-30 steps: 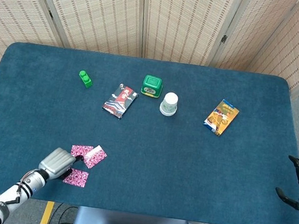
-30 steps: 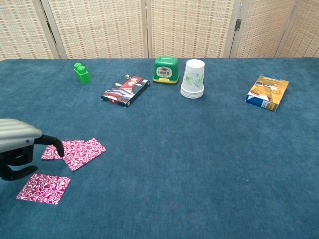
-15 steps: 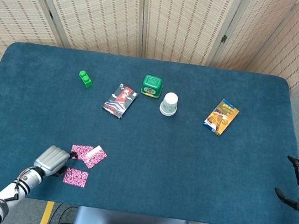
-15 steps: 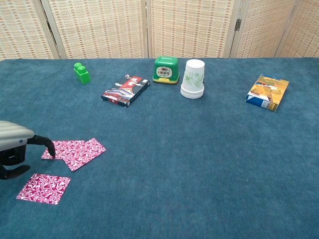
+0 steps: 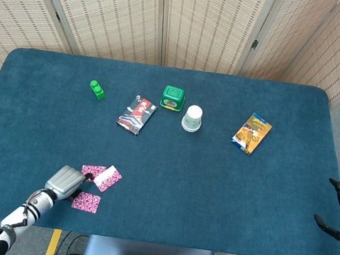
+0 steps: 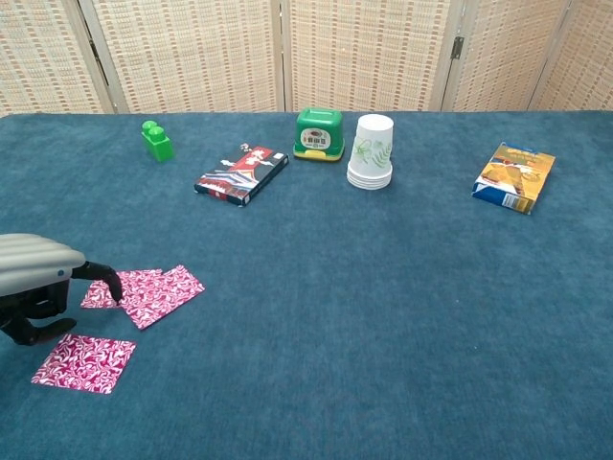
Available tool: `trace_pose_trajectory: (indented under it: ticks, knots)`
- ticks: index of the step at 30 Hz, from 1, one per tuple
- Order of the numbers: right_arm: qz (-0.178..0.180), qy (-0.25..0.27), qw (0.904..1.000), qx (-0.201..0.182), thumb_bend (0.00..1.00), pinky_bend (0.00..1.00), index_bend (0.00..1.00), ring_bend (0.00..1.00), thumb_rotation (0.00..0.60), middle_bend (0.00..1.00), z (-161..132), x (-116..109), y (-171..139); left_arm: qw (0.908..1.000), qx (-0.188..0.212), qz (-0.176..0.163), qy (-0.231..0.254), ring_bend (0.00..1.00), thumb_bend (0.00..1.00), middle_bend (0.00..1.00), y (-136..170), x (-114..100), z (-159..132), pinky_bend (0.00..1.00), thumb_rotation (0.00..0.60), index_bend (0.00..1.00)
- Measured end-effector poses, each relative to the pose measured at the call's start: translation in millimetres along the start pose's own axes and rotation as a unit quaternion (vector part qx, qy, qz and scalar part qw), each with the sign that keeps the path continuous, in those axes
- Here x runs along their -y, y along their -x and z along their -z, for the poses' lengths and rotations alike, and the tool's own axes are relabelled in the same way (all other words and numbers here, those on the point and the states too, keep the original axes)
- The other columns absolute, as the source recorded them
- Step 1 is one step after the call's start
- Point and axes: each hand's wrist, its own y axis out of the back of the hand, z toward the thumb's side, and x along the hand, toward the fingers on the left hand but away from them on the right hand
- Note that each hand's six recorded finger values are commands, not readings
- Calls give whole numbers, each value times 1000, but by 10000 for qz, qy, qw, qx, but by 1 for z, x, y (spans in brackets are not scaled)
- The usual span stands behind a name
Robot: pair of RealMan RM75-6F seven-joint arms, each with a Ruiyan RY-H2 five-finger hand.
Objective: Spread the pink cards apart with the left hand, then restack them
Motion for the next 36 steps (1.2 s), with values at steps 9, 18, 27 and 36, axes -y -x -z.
trace_pose_trajectory:
  ticks: [9, 18, 27, 36]
  knots:
    - [-2, 6, 10000, 17, 220, 185, 123, 197, 600, 220, 1, 0, -1, 9996, 224, -132, -58, 929, 538, 995, -11, -10, -19, 1000, 600, 265]
    - [17, 10, 10000, 55, 220, 185, 123, 198, 600, 220, 5, -1, -2, 9988, 400, -292, -10, 928, 538, 995, -24, -25, -35, 1000, 600, 264]
    - [16, 23, 10000, 66, 221, 185, 123, 198, 600, 220, 6, -1, -3, 9985, 209, -474, 169, 928, 538, 995, -40, -38, -27, 1000, 600, 261]
    - [18, 20, 10000, 76, 221, 185, 123, 198, 600, 220, 7, -1, -4, 9992, 46, -348, 196, 928, 539, 995, -49, -33, -22, 1000, 600, 261]
